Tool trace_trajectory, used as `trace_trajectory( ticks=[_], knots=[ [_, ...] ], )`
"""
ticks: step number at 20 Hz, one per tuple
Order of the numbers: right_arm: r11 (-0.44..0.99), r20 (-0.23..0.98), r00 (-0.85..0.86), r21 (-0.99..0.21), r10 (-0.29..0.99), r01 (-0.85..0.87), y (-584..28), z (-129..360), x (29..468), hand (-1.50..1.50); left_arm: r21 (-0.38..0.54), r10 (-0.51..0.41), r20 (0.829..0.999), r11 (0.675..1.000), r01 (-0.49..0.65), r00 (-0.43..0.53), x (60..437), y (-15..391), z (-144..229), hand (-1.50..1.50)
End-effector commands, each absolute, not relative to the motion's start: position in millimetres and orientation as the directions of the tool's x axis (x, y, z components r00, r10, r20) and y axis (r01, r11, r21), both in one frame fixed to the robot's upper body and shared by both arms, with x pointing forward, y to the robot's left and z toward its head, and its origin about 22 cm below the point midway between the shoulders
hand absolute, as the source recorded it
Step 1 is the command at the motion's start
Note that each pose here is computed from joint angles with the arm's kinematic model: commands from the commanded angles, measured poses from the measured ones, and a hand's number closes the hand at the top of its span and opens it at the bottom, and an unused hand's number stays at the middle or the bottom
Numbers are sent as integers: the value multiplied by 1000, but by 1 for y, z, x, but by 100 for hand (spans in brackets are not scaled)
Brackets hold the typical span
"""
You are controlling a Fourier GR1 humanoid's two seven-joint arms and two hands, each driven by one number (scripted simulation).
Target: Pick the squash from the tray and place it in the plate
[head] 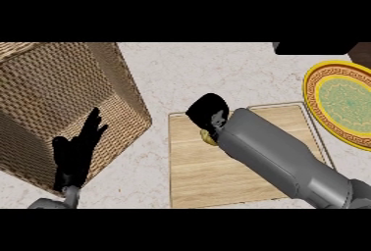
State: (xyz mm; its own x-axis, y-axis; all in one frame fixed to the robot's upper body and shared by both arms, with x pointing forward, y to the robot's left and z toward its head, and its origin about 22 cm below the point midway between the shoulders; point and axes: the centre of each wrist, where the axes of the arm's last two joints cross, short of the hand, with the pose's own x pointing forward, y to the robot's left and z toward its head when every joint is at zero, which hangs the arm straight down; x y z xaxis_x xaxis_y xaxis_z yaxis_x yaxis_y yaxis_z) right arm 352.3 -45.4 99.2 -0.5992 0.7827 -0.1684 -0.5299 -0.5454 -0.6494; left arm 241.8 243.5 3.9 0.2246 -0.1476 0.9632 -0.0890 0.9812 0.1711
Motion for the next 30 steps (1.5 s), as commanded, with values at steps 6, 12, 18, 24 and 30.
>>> trace_trajectory(
  ticks=[6, 12, 18, 24, 30],
  knots=[
    [-564, -176, -604, -622, 777, -543, -55, 84, 361, -150, 206, -166, 946, 971, -122, 279, 259, 247, -22, 0],
    [-604, -198, -642, -614, 741, -508, -43, 89, 361, 150, 206, -169, 947, 973, -109, 274, 263, 243, -8, 0],
    [-610, -191, -691, -664, 697, -432, -55, 76, 366, 150, 211, -170, 944, 970, -120, 283, 259, 253, -6, 0],
    [-427, -172, -553, -823, 815, -374, -78, 81, 374, 150, 196, -157, 943, 974, -111, 294, 239, 250, -17, 0],
    [233, 234, 24, -944, 972, -233, -220, 90, 406, 150, 208, -151, 946, 961, -180, 287, 241, 261, -9, 0]
  ],
)
